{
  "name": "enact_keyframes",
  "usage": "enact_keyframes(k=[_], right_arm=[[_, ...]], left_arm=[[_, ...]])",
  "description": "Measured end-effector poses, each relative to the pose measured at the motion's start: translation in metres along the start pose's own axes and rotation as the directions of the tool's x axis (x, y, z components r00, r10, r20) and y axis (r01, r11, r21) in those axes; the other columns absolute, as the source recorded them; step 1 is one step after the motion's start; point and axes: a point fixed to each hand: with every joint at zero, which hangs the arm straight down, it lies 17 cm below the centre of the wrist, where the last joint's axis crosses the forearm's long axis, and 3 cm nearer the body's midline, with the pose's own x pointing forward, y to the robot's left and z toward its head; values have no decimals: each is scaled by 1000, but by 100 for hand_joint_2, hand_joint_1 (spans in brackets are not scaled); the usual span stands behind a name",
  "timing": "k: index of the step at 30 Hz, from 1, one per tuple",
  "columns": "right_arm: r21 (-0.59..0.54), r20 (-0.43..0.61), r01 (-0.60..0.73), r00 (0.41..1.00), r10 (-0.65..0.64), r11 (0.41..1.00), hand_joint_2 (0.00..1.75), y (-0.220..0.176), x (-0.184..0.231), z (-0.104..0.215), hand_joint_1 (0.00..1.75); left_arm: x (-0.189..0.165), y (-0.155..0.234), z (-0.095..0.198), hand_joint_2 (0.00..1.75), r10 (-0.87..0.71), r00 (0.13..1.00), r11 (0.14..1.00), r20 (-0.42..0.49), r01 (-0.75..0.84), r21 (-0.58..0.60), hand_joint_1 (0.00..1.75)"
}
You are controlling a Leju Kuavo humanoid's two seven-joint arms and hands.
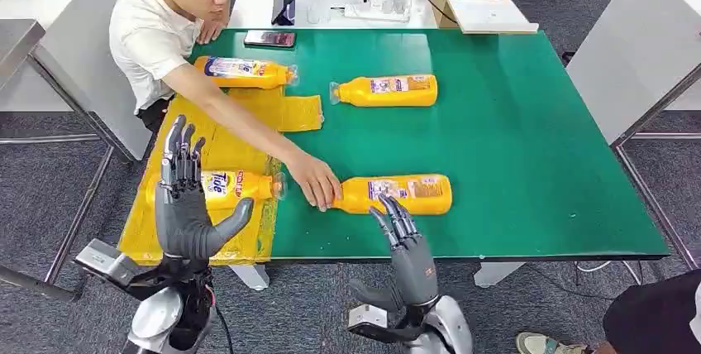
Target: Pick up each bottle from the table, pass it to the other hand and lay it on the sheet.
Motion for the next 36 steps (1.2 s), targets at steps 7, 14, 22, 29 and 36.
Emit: enact_keyframes(k=[7, 14, 22, 29, 36], right_arm=[[66, -164, -258, 950, 266, 964, 175, -41, -110, -13, 0], [101, -222, -293, 925, 308, 951, 175, -51, -146, -17, 0], [219, -278, -259, 908, 314, 941, 175, -30, -172, -19, 0], [309, -317, -217, 894, 315, 926, 175, -11, -180, -26, 0], [325, -318, -211, 893, 317, 922, 175, -7, -181, -30, 0]], left_arm=[[1, 4, 12, 175, -5, 1000, 1000, -18, 5, 12, 0], [1, 4, 12, 175, -30, 999, 1000, -14, 30, 10, 0], [-9, -5, 4, 175, -20, 999, 1000, -45, 20, -7, 0], [-18, -14, 3, 175, -12, 997, 1000, -72, 10, -23, 0], [-23, -16, 1, 175, -12, 997, 1000, -81, 10, -26, 0]])
